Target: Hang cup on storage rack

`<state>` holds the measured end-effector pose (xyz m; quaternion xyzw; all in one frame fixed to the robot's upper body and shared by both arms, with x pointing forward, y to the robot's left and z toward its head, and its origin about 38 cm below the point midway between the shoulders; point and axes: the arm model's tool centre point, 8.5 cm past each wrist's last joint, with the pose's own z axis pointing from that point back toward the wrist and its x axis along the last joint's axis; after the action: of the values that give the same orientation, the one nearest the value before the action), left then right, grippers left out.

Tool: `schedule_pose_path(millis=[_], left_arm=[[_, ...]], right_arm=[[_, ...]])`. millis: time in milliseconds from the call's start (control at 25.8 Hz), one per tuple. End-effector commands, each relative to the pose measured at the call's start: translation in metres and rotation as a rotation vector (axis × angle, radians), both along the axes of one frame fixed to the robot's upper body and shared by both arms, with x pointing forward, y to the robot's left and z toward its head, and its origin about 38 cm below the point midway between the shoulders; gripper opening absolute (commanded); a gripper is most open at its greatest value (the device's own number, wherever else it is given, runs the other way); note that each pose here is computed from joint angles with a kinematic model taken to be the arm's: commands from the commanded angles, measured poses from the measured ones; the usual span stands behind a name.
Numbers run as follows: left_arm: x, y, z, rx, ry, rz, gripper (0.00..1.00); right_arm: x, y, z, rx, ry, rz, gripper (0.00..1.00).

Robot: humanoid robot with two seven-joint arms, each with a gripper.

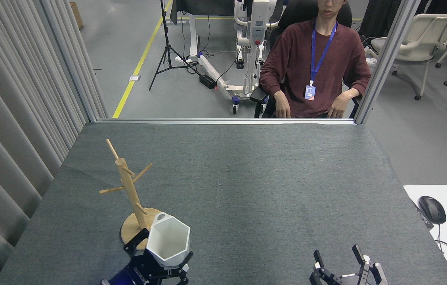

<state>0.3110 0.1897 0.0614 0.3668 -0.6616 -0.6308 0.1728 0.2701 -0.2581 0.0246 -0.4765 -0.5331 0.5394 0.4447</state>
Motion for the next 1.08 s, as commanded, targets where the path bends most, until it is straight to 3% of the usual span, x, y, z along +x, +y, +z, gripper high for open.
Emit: schedule_pose_path(millis=[0, 155, 271, 387, 619, 1045], left_arm=[[-0.006, 0.044, 0.009, -0.014, -0.019, 0.115, 0.41], [-0.009, 0.100, 0.016, 0.036, -0.040, 0.246, 0.40], [0.001, 0.127, 0.005, 0.095, -0.007, 0.307, 0.40], [0.021, 0.141, 0.008, 0.129, -0.020, 0.315, 0.40], [0.056, 0.145, 0.014, 0.155, -0.029, 0.321, 0.40], [0.063, 0.126, 0.013, 0.175, -0.028, 0.256, 0.40]], right_arm=[[-0.019, -0.002, -0.008, -0.018, 0.019, 0.032, 0.98], [-0.020, 0.005, -0.009, 0.006, 0.020, 0.025, 0.98], [-0.020, 0.009, -0.007, 0.019, 0.012, 0.020, 0.98], [-0.020, 0.010, -0.007, 0.019, 0.011, 0.021, 0.98], [-0.020, 0.009, -0.006, 0.017, 0.009, 0.021, 0.98], [-0.019, 0.008, -0.006, 0.015, 0.008, 0.021, 0.98]])
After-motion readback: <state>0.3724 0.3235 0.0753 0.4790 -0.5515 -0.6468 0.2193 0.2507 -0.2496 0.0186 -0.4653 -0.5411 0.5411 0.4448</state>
